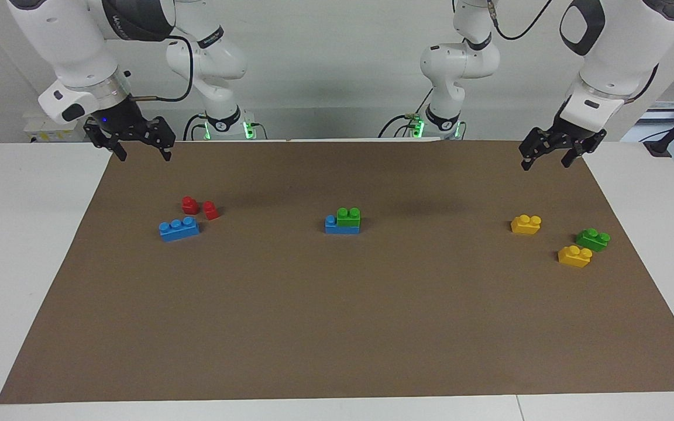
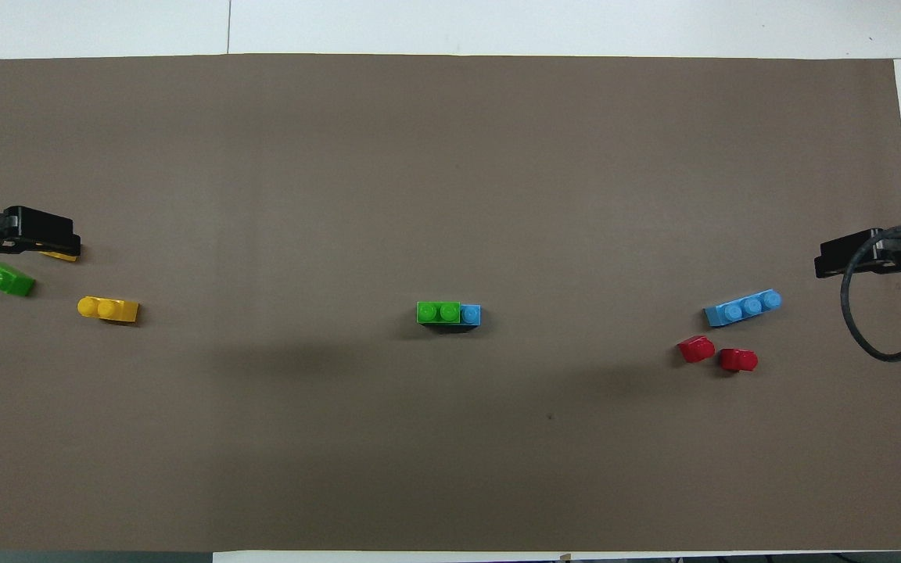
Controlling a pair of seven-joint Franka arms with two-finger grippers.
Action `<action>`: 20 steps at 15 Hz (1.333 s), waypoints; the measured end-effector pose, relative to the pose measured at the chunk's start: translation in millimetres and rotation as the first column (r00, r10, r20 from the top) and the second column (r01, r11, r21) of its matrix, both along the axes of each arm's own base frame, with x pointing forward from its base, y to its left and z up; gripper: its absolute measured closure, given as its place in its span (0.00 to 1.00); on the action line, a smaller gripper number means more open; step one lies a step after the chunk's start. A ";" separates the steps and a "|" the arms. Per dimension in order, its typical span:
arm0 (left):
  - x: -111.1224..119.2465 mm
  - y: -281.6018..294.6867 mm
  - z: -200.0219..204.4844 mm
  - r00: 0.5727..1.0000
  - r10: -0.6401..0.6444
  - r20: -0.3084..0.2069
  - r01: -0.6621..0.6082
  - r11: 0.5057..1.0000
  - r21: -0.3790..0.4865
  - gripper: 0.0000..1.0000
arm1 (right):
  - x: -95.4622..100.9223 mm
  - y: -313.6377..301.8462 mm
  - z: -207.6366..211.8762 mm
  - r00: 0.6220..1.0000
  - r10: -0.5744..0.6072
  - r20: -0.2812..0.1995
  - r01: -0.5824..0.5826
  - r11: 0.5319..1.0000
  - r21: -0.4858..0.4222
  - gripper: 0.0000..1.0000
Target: Remove green block with left arm and hold with right
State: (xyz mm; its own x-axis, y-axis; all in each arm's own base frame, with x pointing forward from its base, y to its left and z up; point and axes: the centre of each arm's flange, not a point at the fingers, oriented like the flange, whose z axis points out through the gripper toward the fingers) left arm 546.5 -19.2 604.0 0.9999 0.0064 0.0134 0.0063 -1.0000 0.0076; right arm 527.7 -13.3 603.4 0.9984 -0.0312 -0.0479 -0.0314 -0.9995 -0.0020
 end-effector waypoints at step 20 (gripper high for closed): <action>-8.2 -2.3 -1.3 0.999 -0.004 -0.049 0.004 1.000 0.001 0.00 | 1.5 5.4 1.1 1.000 0.010 0.013 -0.010 1.000 -0.001 0.00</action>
